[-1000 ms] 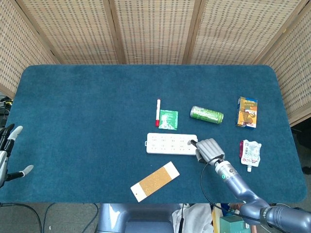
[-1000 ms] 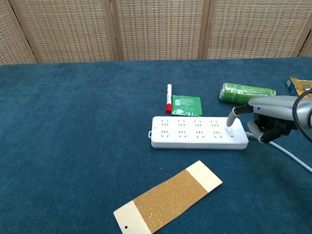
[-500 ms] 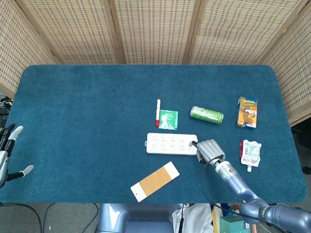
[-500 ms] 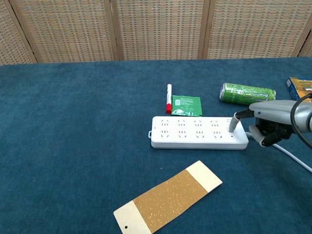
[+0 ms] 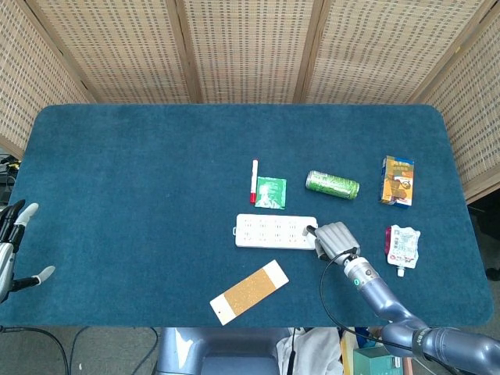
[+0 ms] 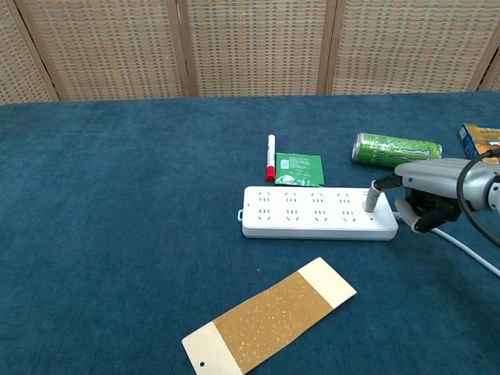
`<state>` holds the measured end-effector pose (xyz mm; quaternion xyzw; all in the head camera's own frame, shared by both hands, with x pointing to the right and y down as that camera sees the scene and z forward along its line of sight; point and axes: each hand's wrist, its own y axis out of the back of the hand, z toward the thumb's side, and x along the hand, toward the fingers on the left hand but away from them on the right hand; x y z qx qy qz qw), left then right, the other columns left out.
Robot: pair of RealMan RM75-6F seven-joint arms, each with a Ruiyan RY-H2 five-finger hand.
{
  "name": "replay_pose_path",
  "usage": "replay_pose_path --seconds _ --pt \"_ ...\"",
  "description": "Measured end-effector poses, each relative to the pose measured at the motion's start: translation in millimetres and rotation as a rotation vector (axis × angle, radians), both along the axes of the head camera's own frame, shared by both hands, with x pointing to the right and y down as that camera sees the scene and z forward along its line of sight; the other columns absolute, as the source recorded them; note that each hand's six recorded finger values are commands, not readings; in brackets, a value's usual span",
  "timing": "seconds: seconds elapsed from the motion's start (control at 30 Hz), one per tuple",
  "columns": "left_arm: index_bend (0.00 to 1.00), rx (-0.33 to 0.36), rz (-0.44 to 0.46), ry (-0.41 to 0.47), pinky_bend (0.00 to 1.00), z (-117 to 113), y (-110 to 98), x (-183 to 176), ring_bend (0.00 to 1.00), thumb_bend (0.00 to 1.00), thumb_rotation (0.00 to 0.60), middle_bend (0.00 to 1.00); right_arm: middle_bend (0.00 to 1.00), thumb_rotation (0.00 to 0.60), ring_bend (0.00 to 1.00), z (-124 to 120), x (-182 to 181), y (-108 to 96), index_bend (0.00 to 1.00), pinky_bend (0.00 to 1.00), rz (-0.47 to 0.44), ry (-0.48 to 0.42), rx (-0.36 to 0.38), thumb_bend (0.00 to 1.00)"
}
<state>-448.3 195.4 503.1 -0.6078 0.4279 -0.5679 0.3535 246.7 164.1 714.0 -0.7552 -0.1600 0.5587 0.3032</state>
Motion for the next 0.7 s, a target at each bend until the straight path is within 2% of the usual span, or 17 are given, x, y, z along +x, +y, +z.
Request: replay_pose_path --seconds 0.23,0.43,0.57,0.6,0.67,0.7 --pt "0.0 0.004 -0.001 0.005 0.0 -1 1 0 0.0 0.0 0.6 0.0 0.95 0.6 0.96 -13 -4 -10 0.28 1.0 0.021 -0.031 0.038 0.82" --pt "0.0 0.006 -0.001 0.012 0.0 -3 1 -1 0.0 0.0 0.6 0.0 0.95 0.6 0.96 -53 -13 -31 0.29 1.0 0.063 -0.131 0.146 0.82" --pt "0.0 0.006 -0.002 0.019 0.0 -5 2 -2 0.0 0.0 0.6 0.0 0.93 0.6 0.95 -90 -7 -43 0.29 1.0 0.106 -0.202 0.256 0.8" --pt "0.0 0.007 -0.001 0.02 0.0 -5 2 -2 0.0 0.0 0.6 0.0 0.9 0.6 0.91 -98 -4 -44 0.29 0.99 0.119 -0.218 0.283 0.75" --pt "0.0 0.008 0.0 0.024 0.0 -6 3 -3 0.0 0.0 0.6 0.0 0.75 0.6 0.72 -115 6 -44 0.27 0.84 0.155 -0.257 0.349 0.49" --pt "0.0 0.008 0.002 0.027 0.0 -7 4 -3 0.0 0.0 0.6 0.0 0.57 0.6 0.52 -122 13 -43 0.22 0.68 0.172 -0.269 0.378 0.27"
